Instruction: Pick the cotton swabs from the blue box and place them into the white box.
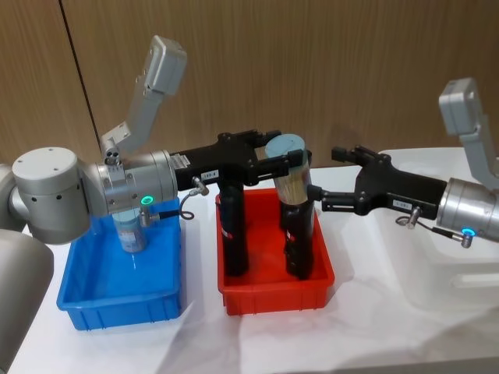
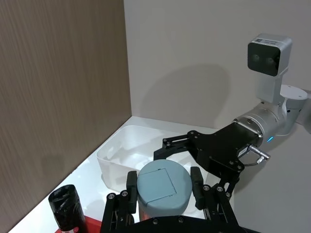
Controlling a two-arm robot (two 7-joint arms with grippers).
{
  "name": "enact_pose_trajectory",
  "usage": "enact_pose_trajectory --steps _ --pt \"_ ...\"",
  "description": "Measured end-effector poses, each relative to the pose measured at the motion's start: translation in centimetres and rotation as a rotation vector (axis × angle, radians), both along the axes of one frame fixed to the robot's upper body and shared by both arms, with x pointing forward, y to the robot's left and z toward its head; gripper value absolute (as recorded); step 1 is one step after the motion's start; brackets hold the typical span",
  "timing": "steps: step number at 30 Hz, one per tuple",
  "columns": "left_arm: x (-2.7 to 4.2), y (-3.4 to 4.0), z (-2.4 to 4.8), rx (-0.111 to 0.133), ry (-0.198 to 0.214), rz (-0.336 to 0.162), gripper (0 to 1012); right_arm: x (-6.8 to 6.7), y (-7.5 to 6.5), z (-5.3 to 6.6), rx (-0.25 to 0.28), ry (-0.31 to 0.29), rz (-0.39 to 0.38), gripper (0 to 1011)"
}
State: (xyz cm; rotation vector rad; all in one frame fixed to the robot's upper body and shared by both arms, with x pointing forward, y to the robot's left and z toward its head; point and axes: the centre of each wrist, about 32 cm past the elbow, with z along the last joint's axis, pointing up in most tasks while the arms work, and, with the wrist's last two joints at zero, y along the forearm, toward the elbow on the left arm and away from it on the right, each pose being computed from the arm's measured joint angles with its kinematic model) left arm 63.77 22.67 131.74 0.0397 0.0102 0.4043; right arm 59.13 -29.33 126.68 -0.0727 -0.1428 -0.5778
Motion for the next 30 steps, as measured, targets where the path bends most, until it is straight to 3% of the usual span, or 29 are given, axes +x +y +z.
enact_pose_trajectory --steps 15,30 --pt "0.0 0.0 0.0 0.0 0.0 0.0 660 1.1 0.6 0.2 -0.014 0.011 0.032 1002" --pt "0.0 0.0 0.0 0.0 0.0 0.0 660 1.3 1.1 -0.3 -0.025 0.028 0.058 1002"
